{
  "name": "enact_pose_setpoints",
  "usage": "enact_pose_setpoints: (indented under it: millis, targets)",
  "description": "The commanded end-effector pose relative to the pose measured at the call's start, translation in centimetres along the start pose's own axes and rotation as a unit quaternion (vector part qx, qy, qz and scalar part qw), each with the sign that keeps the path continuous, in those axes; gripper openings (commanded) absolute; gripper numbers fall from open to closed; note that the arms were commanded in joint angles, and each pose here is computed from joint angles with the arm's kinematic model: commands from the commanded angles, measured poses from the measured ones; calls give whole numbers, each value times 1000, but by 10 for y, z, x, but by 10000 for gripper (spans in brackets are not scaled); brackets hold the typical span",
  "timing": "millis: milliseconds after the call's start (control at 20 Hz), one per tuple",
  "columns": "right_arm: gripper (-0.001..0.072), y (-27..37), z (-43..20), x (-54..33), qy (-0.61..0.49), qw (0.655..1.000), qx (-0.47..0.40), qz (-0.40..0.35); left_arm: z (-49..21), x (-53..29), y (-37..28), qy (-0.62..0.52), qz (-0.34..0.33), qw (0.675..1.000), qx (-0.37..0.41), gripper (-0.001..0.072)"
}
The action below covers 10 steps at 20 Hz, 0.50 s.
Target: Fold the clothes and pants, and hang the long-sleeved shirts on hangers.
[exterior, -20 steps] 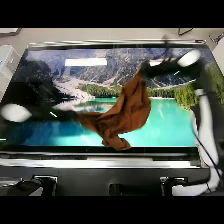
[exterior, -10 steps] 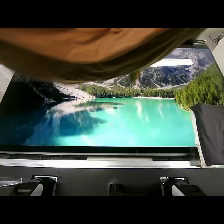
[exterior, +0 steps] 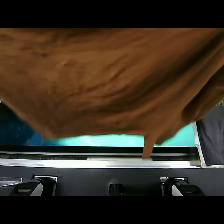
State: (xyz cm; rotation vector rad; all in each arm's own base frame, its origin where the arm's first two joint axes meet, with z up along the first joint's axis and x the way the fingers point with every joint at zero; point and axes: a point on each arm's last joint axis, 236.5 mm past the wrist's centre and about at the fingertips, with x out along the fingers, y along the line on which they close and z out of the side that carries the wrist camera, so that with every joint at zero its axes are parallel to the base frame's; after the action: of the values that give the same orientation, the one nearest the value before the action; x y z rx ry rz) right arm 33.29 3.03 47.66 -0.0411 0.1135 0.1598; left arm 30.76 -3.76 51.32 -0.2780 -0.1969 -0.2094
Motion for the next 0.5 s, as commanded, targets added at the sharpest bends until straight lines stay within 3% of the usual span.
enact_pose_setpoints:
  millis: [0,250,450]
  targets:
    - [52,-24,-121,53,222,973,55,-29,-93,64,54,102,48,994,-2,21]
    - [52,-38,-326,179,413,887,195,-61,-320,133,143,316,110,941,-57,21]
    - [51,8,-431,224,497,791,355,-33,-425,131,136,423,98,883,-177,24]
